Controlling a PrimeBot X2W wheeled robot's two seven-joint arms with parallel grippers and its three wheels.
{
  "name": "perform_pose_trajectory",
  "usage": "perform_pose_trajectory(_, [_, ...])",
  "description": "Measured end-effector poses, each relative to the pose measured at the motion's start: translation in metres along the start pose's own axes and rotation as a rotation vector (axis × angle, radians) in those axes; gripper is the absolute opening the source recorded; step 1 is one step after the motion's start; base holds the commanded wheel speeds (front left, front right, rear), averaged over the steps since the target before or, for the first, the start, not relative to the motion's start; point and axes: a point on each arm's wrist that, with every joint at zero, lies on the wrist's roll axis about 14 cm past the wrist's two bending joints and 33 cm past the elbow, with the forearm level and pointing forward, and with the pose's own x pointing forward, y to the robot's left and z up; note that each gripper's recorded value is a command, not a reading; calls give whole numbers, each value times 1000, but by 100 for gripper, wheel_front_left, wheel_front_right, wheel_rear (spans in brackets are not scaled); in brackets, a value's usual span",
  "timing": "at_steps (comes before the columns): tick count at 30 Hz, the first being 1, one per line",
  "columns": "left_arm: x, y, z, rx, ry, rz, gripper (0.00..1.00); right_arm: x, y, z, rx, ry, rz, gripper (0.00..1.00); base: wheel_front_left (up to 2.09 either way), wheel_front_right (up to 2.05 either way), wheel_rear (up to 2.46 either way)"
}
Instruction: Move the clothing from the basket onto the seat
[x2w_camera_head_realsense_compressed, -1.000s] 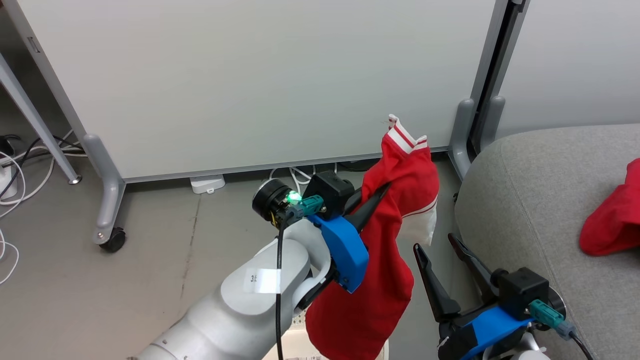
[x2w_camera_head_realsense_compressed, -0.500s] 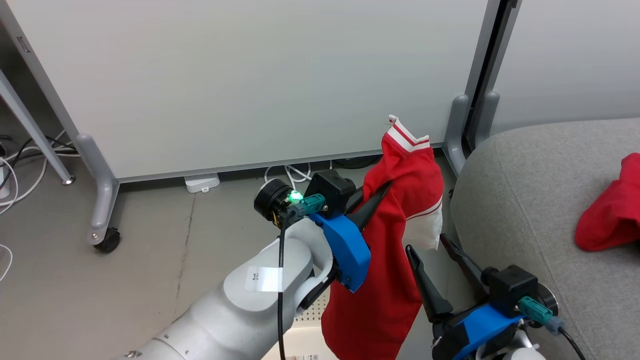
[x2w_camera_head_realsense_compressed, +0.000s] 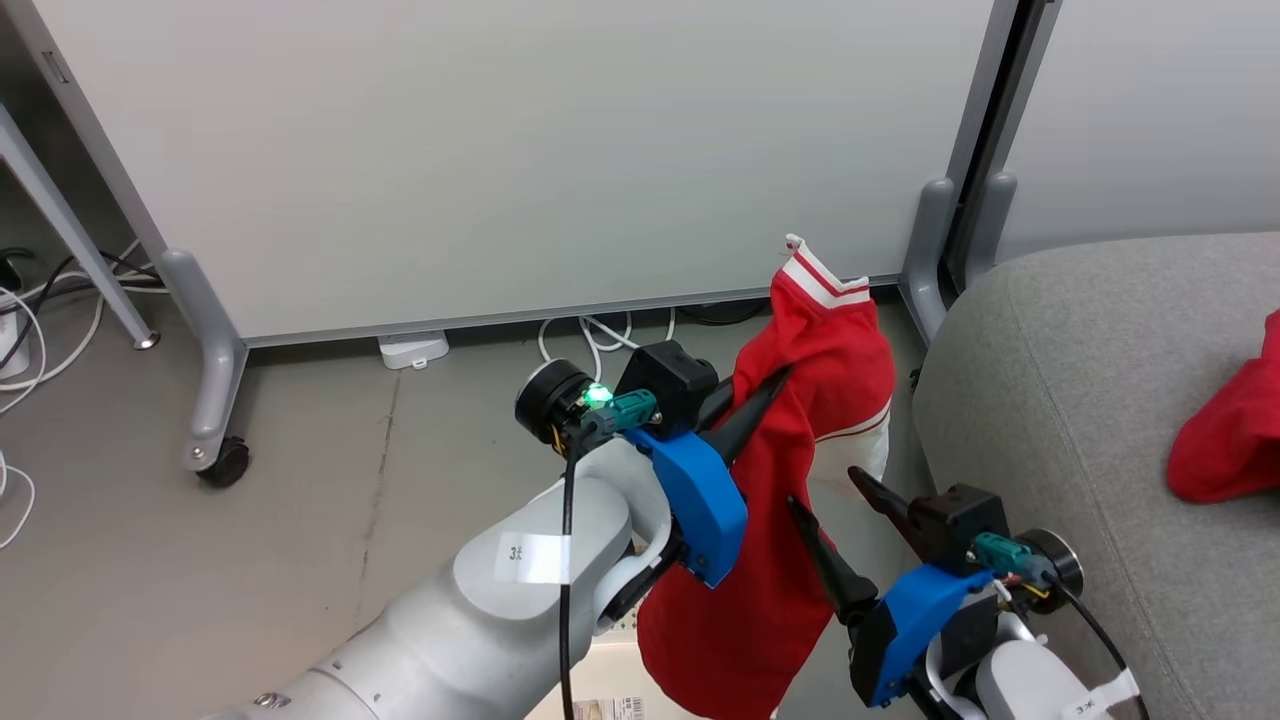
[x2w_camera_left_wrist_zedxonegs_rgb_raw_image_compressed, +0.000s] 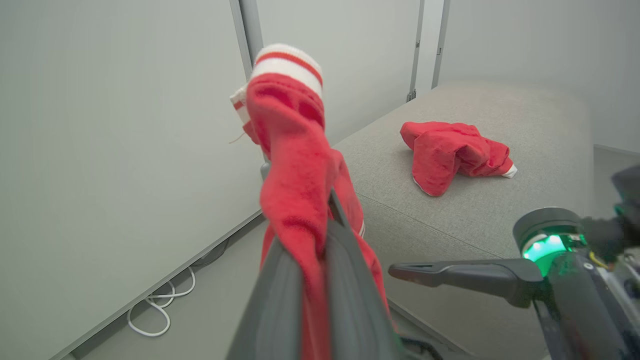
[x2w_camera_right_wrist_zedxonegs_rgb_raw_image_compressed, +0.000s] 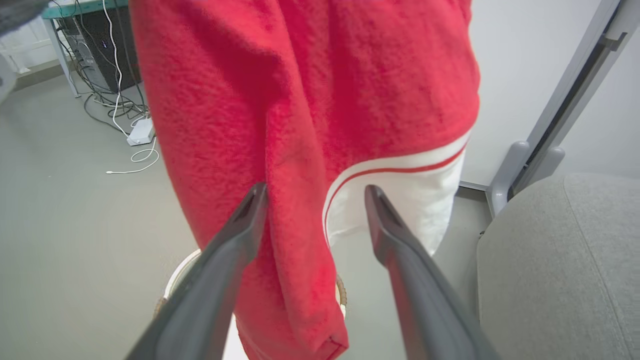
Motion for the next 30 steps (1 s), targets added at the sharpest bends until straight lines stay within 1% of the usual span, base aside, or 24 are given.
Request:
perform_pose_trajectory(5, [0, 0, -2, -2, 6, -3, 0, 11, 1, -11, 4, 43, 16, 100, 0, 0, 0])
perform_pose_trajectory(7, [1, 1, 0, 0, 5, -4, 0, 15, 7, -15, -6, 61, 42, 100, 0, 0, 0])
perform_pose_trajectory(17, [2, -1, 3, -2, -3, -10, 0, 39, 17, -8, -22, 45, 91, 100, 0, 0, 0])
perform_pose_trajectory(28, [-1, -3, 5, -2, -11, -15, 0, 52, 30, -4, -18, 35, 129, 100, 0, 0, 0])
perform_pose_trajectory(29, [-2, -3, 6, -3, -11, -14, 0, 53, 30, -4, -17, 35, 130, 80, 0, 0, 0])
perform_pose_trajectory(30, [-2, -3, 6, -5, -11, -13, 0, 53, 31, -4, -17, 36, 132, 36, 0, 0, 0])
